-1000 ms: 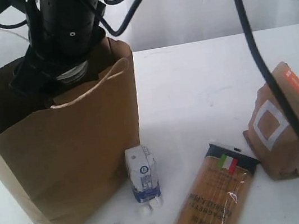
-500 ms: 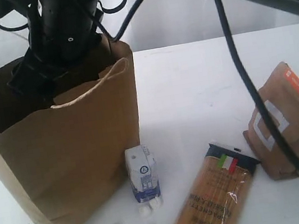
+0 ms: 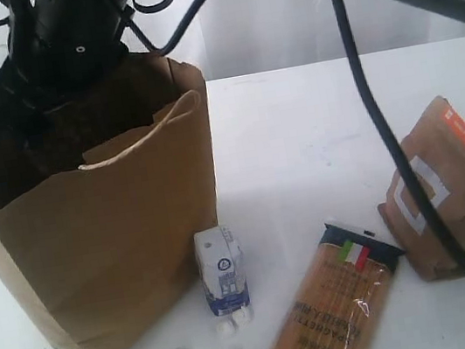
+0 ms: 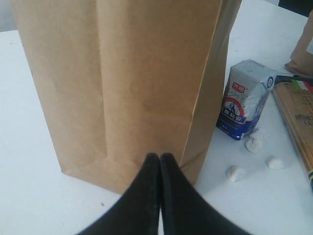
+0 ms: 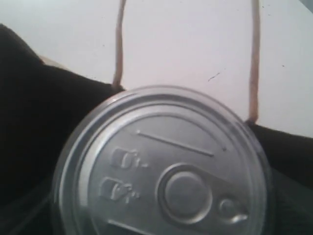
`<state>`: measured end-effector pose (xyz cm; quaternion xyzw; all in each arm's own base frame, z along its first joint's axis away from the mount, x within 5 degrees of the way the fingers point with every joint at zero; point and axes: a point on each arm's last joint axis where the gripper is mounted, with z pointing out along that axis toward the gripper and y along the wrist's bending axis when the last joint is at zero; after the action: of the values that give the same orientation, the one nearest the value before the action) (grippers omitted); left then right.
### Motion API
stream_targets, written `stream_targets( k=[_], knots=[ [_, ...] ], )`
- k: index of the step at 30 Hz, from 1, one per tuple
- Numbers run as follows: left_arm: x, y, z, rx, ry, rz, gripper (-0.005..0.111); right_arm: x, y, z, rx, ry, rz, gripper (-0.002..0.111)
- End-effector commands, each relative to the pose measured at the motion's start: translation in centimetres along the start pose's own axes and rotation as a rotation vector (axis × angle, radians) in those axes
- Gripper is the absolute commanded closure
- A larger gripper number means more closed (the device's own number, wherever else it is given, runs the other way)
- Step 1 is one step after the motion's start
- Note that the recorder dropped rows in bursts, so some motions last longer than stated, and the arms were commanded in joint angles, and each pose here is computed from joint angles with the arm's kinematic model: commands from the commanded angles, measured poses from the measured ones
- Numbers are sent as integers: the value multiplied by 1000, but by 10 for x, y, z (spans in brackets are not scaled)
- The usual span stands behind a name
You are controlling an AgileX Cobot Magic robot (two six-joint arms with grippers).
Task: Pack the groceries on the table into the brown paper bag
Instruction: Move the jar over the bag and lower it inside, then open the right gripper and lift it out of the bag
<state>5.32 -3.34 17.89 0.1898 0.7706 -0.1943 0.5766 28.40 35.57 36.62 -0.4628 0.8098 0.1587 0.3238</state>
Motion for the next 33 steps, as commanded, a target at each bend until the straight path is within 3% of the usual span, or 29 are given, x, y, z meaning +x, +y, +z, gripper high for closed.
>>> stream_targets(
  k=[1, 14, 19, 27, 33],
  knots=[
    [0, 0, 0, -1, -6, -7, 106, -10, 6, -3, -51, -87, 1, 105],
    [0, 0, 0, -1, -6, -7, 106, 1, 8, 16, -81, 13, 9, 105],
    [0, 0, 0, -1, -6, -7, 106, 9, -3, 15, 37, 100, -65, 105],
    [0, 0, 0, -1, -6, -7, 106, 6, -16, -12, 192, 94, -129, 105],
    [0, 0, 0, -1, -6, -7, 106, 6, -19, -4, 221, 101, -205, 105]
  ],
)
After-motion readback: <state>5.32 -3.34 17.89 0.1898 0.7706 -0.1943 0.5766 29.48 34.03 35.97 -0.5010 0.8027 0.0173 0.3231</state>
